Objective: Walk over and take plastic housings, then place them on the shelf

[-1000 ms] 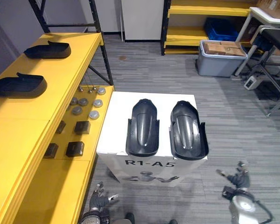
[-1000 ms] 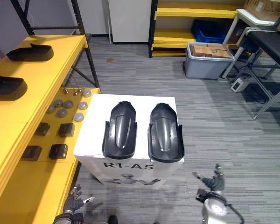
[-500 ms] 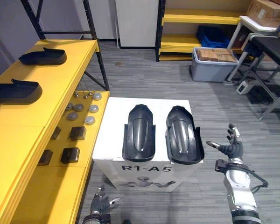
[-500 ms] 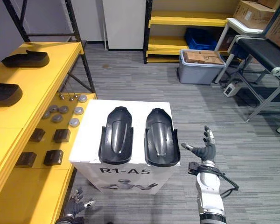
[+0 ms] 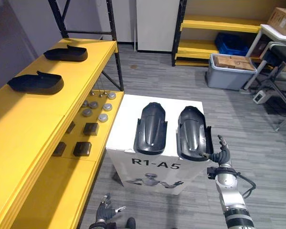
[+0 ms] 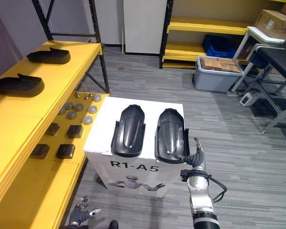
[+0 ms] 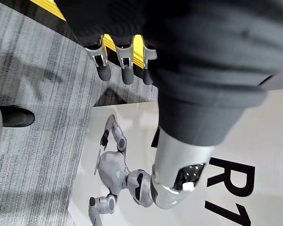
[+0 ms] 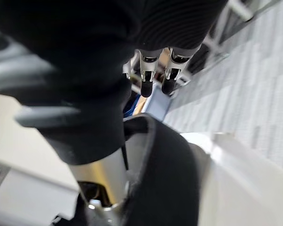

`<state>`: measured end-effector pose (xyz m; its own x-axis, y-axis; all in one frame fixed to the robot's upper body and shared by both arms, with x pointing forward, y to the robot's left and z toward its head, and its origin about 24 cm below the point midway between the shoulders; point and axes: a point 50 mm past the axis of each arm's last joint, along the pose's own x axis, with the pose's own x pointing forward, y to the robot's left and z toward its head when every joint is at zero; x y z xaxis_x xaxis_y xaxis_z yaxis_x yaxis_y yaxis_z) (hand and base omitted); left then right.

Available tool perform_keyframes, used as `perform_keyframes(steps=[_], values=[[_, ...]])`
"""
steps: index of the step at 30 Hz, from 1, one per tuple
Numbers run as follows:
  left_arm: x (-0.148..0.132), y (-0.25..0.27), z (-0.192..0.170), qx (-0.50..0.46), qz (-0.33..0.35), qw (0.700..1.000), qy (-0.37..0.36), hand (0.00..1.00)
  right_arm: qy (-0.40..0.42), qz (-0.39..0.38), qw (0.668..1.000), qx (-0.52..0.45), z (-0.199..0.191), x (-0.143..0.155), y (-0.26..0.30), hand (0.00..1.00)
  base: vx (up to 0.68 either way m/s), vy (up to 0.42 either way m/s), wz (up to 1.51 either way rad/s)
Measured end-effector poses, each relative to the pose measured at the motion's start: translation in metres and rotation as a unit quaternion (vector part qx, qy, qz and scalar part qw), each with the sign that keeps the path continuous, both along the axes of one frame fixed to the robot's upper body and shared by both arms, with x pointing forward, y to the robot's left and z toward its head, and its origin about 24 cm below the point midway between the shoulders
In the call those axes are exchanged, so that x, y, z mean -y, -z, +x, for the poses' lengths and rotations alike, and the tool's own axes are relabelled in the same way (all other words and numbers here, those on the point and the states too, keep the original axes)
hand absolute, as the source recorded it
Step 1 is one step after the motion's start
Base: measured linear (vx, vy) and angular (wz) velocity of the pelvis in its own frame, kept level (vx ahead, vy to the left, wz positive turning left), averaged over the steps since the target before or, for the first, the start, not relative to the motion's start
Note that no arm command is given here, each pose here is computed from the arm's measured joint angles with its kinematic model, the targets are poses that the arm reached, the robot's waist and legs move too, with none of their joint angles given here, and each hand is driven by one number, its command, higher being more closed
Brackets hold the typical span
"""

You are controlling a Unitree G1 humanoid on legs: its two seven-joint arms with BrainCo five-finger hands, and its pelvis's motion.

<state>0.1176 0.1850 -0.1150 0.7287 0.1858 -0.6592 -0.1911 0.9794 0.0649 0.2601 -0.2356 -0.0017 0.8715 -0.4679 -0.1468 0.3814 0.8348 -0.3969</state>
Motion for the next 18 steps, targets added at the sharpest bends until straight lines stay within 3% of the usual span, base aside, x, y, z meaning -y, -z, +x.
perform_keyframes(steps=[7, 8, 18], values=[[0.002, 0.0, 0.0, -0.003, -0.001, 1.0, 0.004, 0.0, 0.028, 0.02, 0.998, -0.044, 0.001, -0.001, 0.018, 0.0, 0.04, 0.001, 0.0], [0.003, 0.0, 0.001, -0.001, -0.002, 1.0, 0.007, 0.0, 0.031, 0.03, 0.998, -0.043, 0.001, -0.001, 0.019, 1.0, 0.04, -0.002, -0.01], [0.008, -0.002, 0.009, 0.007, -0.005, 1.0, 0.023, 0.0, 0.054, 0.147, 0.987, -0.034, 0.006, 0.001, 0.03, 1.0, 0.01, 0.0, -0.03]])
